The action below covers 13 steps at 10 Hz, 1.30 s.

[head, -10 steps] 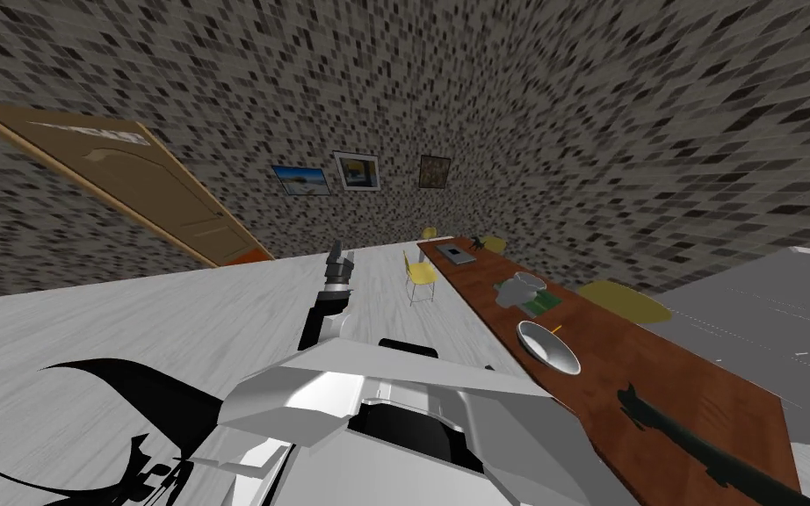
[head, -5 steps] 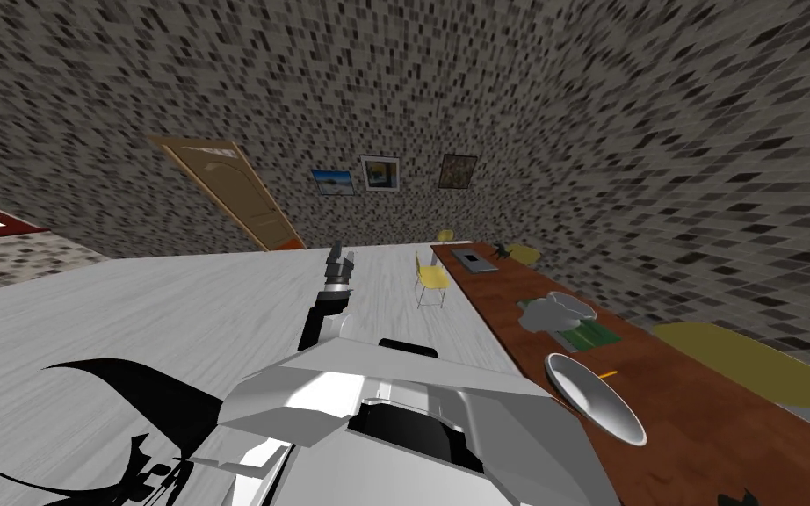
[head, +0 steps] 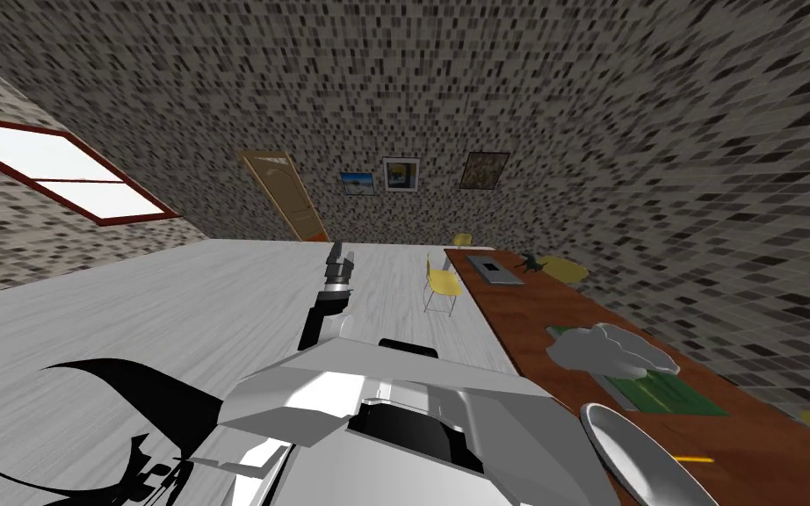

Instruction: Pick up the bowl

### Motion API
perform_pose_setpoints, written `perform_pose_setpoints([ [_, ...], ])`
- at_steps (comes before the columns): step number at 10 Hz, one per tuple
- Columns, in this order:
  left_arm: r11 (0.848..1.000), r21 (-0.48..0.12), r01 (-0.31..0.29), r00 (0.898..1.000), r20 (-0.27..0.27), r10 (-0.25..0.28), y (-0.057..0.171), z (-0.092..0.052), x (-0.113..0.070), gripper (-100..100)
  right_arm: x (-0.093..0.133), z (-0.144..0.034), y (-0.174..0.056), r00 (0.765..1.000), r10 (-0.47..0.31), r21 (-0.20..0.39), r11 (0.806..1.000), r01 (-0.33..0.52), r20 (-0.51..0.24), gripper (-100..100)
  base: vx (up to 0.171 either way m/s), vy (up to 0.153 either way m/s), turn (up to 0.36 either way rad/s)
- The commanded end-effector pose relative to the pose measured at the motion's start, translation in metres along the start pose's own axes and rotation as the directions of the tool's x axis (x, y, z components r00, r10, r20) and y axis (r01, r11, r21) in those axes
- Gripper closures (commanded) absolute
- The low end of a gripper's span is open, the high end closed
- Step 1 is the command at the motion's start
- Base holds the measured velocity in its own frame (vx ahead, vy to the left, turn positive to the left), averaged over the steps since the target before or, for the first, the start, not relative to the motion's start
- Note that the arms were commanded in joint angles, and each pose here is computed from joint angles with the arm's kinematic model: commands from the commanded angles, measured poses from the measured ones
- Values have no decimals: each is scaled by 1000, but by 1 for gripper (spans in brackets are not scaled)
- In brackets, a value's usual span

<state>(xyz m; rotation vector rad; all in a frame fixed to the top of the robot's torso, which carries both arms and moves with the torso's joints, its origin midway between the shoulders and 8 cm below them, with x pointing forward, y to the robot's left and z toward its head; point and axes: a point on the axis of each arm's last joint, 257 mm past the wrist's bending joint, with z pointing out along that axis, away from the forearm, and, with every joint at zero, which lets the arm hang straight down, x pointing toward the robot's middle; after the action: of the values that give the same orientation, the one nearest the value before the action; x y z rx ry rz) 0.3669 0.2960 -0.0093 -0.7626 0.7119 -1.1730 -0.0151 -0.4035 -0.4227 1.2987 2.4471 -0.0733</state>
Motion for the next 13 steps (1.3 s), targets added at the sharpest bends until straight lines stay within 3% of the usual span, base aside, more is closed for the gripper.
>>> perform_pose_setpoints([
  [1, 1000, 0, 0, 1000, 0, 0, 0, 0, 0, 0, 4, -5, -34, 999, -41, 91, 995, 42, -16, -100, 33, -75, 375],
  [2, 1000, 0, 0, 1000, 0, 0, 0, 0, 0, 0, 5, -10, -57, 997, -65, 151, 986, 69, -28, -100, 32, -101, 367],
  [3, 1000, 0, 0, 1000, 0, 0, 0, 0, 0, 0, 5, -10, -58, 997, -65, 154, 986, 69, -29, -100, 22, -84, 325],
  [7, 1000, 0, 0, 1000, 0, 0, 0, 0, 0, 0, 6, -28, -123, 987, -139, 315, 936, 157, -78, -100, 31, -107, 410],
  [10, 1000, 0, 0, 1000, 0, 0, 0, 0, 0, 0, 11, -33, -141, 982, -157, 360, 915, 185, -106, -100, 7, -132, 257],
  [12, 1000, 0, 0, 1000, 0, 0, 0, 0, 0, 0, 15, -31, -139, 983, -151, 355, 917, 180, -109, -100, -2, -102, 204],
  [13, 1000, 0, -1, 1000, 0, 1, 0, 0, 0, 0, 15, -31, -138, 982, -152, 355, 917, 181, -110, 0, 0, -14, -10],
])
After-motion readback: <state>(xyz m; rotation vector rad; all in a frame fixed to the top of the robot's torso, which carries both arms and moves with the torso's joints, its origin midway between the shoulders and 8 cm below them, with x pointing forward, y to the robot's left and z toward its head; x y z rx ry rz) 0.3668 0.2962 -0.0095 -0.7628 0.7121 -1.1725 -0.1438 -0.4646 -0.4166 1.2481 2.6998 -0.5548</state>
